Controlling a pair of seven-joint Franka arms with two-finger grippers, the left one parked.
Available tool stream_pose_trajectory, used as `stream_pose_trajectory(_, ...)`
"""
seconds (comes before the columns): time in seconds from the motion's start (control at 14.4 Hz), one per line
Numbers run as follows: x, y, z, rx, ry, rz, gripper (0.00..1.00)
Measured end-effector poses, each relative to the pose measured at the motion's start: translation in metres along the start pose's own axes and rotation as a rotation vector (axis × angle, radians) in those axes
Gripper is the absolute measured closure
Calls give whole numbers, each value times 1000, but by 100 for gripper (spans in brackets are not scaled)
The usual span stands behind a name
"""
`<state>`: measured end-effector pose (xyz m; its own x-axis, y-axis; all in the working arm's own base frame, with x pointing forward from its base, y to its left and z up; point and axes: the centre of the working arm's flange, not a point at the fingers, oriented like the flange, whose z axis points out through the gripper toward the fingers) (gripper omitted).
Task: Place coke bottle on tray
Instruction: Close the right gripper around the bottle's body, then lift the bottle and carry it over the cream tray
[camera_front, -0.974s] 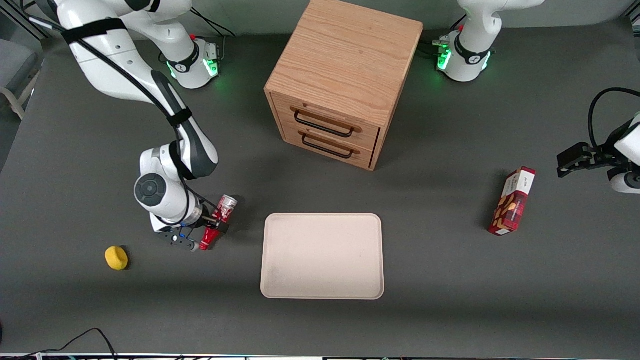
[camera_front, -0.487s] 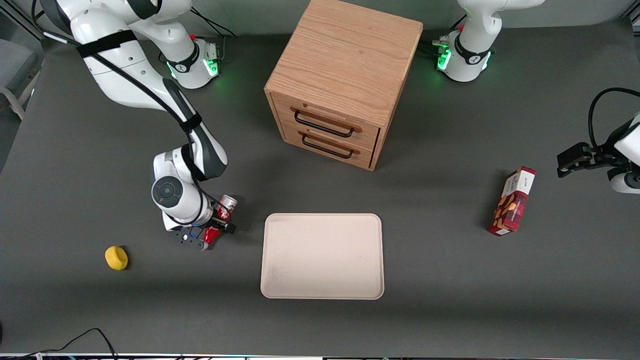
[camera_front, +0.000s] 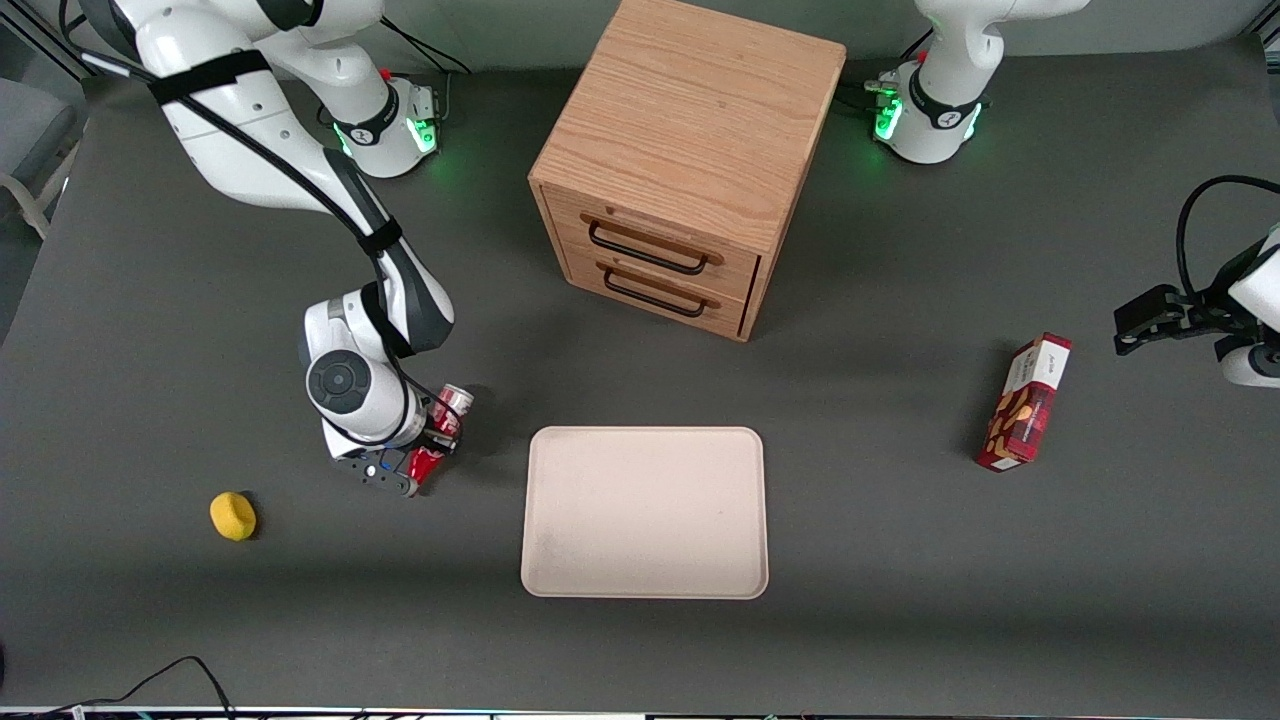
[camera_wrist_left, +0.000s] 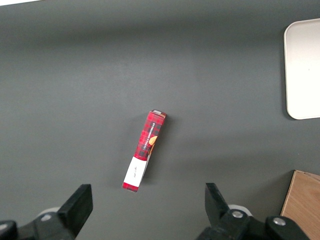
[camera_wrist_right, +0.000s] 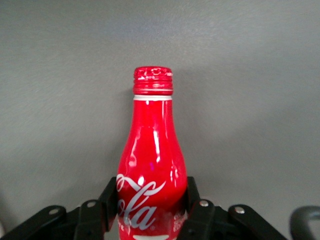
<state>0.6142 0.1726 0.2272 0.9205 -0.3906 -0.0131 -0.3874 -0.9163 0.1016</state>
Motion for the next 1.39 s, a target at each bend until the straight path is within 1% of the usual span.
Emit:
stream_pose_trajectory(0.14,-4,5,-72,-14,-2,-8,44)
stream_pose_trajectory(0.21,-9,13,-114,-32,-14,-21,44)
stream_pose_trajectory(0.28,-14,24,-156,-56,-33,-37,44)
stream_pose_trajectory(0.35,-19,34,-195,-70,-49,-54,44)
stream_pose_trajectory(0.42,-23,42,-231,-74,-60,-73,44)
stream_pose_trajectory(0.56,-27,53,-289,-62,-74,-117,44)
stream_pose_trajectory(0.7,-27,55,-324,-33,-74,-148,44)
stream_pose_trajectory(0.83,-24,46,-330,-20,-75,-163,44)
stream_pose_trajectory(0.9,-19,36,-322,-23,-84,-175,44)
stream_pose_trajectory(1.11,-3,-28,-269,-40,-116,-232,44)
stream_pose_trajectory(1.18,1,-55,-245,-42,-120,-255,44)
stream_pose_trajectory(1.25,5,-82,-219,-32,-107,-276,44)
stream_pose_trajectory(1.39,11,-129,-168,10,-57,-309,44)
